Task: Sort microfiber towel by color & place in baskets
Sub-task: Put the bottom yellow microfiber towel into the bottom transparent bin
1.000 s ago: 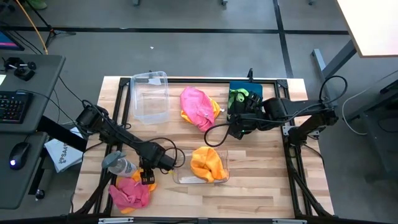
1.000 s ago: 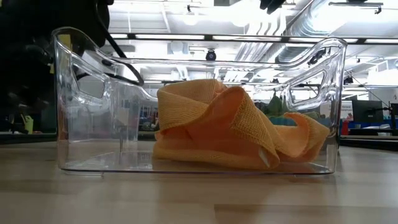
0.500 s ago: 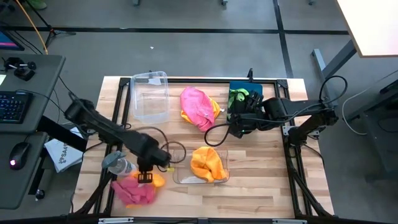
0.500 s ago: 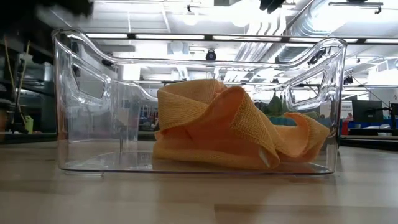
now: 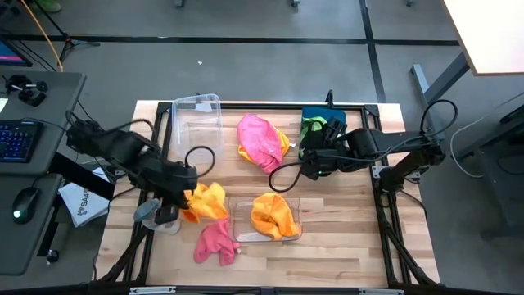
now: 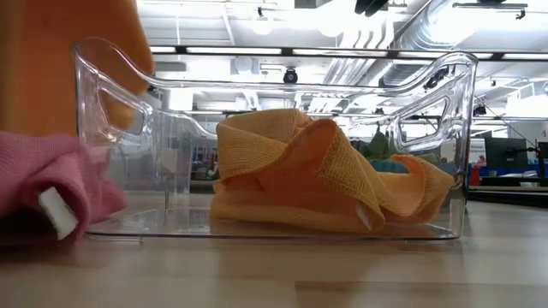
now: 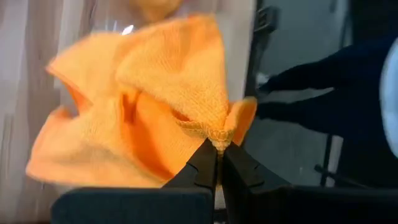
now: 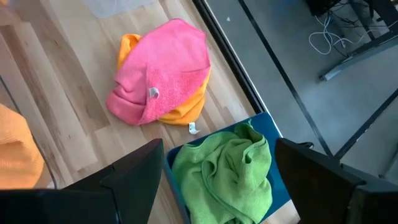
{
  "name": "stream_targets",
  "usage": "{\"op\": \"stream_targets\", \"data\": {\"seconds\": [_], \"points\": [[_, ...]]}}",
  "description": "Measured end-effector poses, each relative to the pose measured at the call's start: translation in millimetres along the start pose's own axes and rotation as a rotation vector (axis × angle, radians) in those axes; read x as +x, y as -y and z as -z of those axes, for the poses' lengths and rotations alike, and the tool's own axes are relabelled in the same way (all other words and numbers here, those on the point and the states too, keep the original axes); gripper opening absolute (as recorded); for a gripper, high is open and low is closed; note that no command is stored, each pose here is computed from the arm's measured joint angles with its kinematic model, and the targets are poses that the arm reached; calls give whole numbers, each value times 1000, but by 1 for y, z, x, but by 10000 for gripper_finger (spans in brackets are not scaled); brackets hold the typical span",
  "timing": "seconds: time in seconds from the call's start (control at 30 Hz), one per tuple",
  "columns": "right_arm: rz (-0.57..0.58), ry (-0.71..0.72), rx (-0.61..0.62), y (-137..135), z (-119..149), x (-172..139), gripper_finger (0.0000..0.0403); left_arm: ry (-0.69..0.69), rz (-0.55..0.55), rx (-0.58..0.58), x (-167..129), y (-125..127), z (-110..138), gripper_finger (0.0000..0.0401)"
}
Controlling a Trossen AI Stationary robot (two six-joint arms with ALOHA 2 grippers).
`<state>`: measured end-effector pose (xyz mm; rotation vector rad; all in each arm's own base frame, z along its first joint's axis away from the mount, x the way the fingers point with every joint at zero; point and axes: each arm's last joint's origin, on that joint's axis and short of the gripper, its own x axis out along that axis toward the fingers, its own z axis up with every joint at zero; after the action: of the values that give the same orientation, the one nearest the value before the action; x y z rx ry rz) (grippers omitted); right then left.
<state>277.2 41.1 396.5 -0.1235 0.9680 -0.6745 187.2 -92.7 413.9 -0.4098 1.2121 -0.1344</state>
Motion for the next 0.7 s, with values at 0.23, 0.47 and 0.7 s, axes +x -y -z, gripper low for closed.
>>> {"op": "stream_targets", "data": {"seconds": [0.23, 0.47, 0.7], "points": [[7, -9, -23, 5, 3, -4, 304, 311, -77, 175, -27, 10, -30, 0], [51, 29, 115, 36, 17, -26, 304, 580, -96, 287, -46, 15, -77, 0], [16, 102, 263, 66, 29, -50, 304, 715, -74, 402, -47, 23, -111, 0]]}}
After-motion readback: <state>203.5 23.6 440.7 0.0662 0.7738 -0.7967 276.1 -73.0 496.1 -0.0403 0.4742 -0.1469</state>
